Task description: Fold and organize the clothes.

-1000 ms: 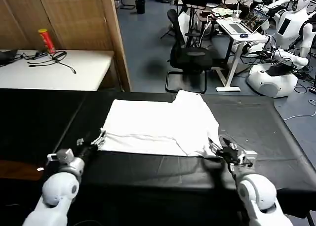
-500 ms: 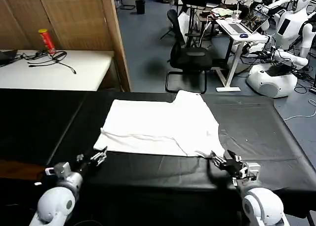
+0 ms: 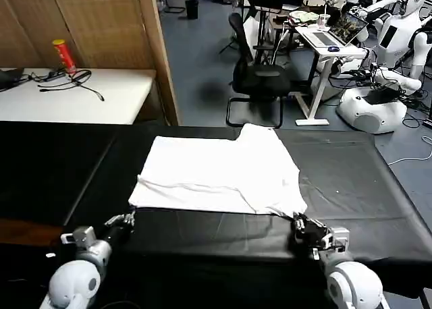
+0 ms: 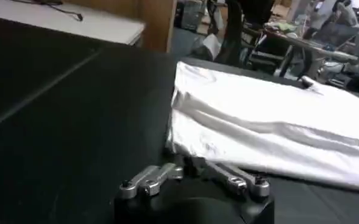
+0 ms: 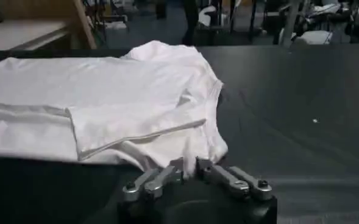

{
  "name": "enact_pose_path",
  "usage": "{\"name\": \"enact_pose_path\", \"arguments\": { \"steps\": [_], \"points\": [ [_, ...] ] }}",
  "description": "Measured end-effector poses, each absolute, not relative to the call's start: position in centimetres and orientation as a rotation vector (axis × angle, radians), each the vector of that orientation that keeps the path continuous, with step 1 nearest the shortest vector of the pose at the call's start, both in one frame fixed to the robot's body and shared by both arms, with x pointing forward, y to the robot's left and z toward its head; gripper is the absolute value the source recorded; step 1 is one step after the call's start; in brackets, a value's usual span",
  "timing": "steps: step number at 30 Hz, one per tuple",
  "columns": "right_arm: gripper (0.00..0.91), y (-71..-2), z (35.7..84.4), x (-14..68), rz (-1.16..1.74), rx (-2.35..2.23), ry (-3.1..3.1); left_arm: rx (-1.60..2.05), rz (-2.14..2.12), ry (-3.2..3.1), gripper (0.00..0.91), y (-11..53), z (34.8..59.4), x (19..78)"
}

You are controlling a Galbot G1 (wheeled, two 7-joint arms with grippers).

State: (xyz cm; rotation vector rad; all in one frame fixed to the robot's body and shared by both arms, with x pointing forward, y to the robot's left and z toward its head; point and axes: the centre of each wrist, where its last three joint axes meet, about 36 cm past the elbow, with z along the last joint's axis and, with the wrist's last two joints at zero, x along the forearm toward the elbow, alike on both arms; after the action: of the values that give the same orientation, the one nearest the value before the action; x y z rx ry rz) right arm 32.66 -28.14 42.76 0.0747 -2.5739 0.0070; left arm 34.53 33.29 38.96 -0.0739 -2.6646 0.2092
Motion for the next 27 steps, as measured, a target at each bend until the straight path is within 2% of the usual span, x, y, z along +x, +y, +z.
{"name": "enact_pose_path", "arguments": {
  "steps": [16,17,22,27],
  "points": [
    [0.039,-28.5,44.9,29.2,0.085,0.095,-2.506,-0.069,0.123,-2.687,0.0,31.7,42.4,30.0],
    [0.039,-28.4,44.9,29.2,0.081,0.096,-2.507,-0.073,0.13,-2.696,0.878,31.7,42.5,30.0],
    [0.039,-28.0,44.8,29.2,0.066,0.098,-2.512,-0.126,0.152,-2.726,0.878,31.9,42.6,30.9],
    [0.039,-28.2,44.5,29.4,0.063,0.089,-2.51,-0.132,0.138,-2.736,0.878,32.5,41.7,32.7]
  ]
}}
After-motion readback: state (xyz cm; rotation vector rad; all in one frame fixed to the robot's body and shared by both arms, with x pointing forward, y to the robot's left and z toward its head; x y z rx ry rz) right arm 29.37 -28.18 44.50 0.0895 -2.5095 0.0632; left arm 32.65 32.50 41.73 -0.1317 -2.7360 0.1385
